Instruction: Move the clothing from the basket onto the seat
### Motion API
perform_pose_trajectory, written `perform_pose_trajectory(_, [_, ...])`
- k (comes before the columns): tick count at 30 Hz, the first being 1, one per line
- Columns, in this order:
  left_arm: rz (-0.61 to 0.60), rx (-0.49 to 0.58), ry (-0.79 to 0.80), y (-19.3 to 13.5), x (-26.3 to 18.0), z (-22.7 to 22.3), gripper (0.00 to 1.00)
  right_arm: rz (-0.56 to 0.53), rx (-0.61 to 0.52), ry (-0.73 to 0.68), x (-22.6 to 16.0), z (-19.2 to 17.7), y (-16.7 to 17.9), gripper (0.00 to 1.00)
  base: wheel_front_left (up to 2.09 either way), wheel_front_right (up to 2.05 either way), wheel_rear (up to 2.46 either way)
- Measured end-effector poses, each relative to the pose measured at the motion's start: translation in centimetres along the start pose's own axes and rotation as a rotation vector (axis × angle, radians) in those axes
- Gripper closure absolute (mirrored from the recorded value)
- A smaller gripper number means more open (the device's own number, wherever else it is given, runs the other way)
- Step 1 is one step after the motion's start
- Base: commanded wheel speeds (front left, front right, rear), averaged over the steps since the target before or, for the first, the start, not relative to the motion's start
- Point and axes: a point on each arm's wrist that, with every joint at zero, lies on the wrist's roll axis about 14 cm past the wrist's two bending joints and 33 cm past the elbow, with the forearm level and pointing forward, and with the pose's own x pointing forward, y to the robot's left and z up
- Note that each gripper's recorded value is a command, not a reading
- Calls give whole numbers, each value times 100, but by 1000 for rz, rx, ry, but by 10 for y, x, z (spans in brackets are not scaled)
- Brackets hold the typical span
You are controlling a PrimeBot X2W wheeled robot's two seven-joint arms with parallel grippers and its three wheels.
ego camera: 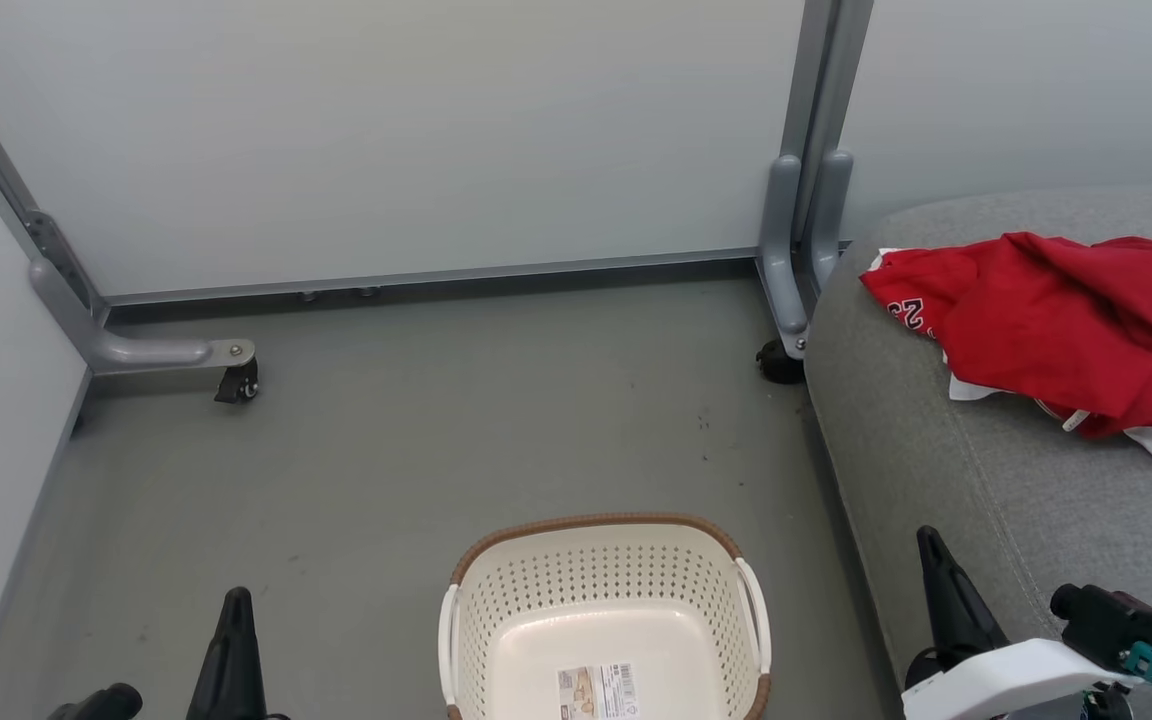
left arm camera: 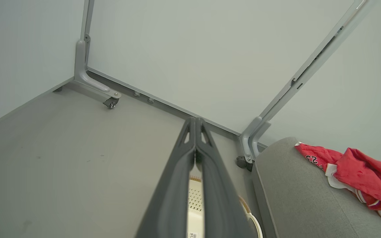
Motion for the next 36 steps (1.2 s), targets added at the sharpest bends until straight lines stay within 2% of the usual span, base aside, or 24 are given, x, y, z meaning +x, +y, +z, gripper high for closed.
perform_pose_trajectory(20, [30, -286, 11, 5, 17, 4, 100, -49, 285, -14, 14, 11, -12, 100, 0, 0, 0])
perform_pose_trajectory(36, [34, -473, 16, 5, 30, 7, 100, -76, 479, -17, 21, 14, -19, 100, 0, 0, 0])
